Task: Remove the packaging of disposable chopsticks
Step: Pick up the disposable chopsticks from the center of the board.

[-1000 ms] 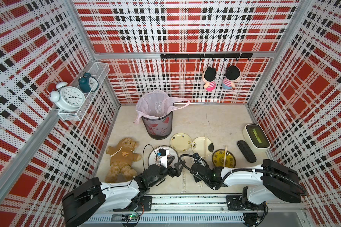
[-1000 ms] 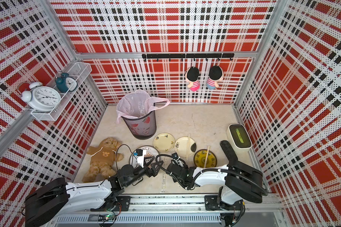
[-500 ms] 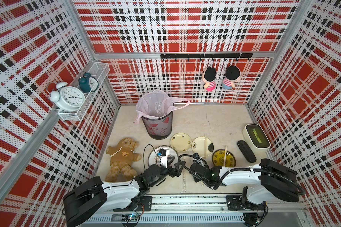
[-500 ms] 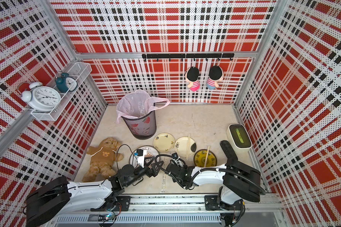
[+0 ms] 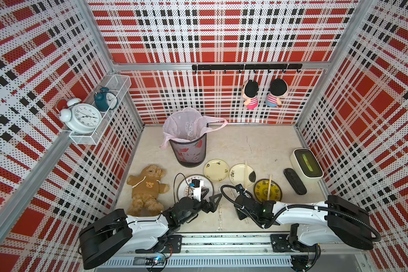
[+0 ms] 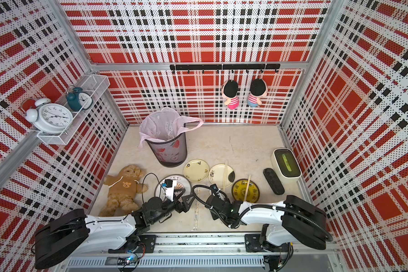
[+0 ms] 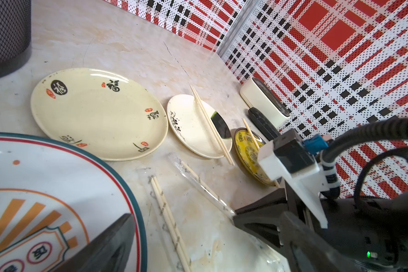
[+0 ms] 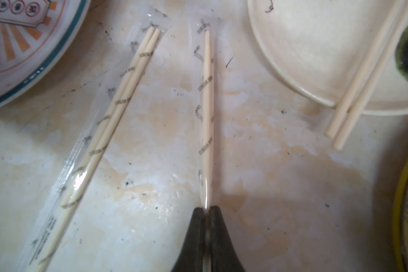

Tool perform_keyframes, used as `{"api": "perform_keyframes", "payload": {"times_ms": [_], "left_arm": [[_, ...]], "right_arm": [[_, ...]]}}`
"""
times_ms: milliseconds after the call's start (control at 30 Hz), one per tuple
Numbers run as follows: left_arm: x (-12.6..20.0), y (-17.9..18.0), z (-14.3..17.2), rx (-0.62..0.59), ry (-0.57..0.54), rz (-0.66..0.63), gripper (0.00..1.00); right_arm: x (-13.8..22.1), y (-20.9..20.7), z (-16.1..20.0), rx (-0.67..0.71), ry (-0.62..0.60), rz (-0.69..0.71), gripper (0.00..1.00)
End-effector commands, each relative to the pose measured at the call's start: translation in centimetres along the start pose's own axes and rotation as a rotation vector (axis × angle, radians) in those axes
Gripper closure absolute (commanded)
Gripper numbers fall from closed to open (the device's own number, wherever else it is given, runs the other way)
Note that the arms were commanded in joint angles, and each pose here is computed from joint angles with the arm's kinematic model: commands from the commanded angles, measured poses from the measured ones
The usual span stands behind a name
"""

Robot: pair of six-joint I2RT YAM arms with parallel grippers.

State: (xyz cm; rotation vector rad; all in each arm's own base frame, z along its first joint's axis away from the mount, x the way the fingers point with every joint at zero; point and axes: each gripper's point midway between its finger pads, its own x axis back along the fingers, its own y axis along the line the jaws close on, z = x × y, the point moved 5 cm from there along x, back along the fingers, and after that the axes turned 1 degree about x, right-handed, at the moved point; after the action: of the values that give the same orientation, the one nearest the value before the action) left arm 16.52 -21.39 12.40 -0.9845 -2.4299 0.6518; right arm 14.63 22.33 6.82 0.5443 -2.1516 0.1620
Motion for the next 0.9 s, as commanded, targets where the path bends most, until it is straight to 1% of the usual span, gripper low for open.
{"api": "perform_keyframes", "payload": {"times_ms": [0, 200, 300, 367, 433, 500, 667, 767, 867], "left_arm": [[0.0, -1.2, -0.8, 0.006, -0.033, 0.059, 0.02], [0.2, -2.6, -1.6, 0.015, -0.057, 0.156, 0.00], [0.8, -4.0, -2.2, 0.005, -0.083, 0.254, 0.02], [1.2, -5.3, -3.1, -0.015, -0.116, 0.333, 0.02], [1.6, -6.0, -4.0, -0.030, -0.149, 0.380, 0.06], [1.8, -6.8, -5.0, -0.050, -0.171, 0.421, 0.05], [1.6, -6.6, -7.2, -0.073, -0.199, 0.430, 0.02], [1.5, -6.9, -8.3, -0.092, -0.222, 0.460, 0.04], [1.6, -8.1, -9.0, -0.132, -0.249, 0.514, 0.06]], "right_arm": [[1.0, 0.3, -1.3, 0.005, -0.076, -0.052, 0.95], [2.4, 0.0, -2.3, -0.008, -0.178, -0.132, 0.95], [3.3, 0.4, -3.8, -0.016, -0.261, -0.224, 0.95], [4.2, 0.8, -5.1, 0.021, -0.342, -0.297, 0.96], [4.8, 0.8, -6.2, 0.030, -0.399, -0.357, 0.96], [5.6, 0.9, -7.2, 0.043, -0.453, -0.401, 0.97], [7.5, 0.3, -9.2, 0.049, -0.577, -0.503, 0.98], [8.8, 0.2, -10.0, 0.082, -0.651, -0.570, 1.00], [10.4, 0.8, -10.3, 0.137, -0.733, -0.653, 1.00]]}}
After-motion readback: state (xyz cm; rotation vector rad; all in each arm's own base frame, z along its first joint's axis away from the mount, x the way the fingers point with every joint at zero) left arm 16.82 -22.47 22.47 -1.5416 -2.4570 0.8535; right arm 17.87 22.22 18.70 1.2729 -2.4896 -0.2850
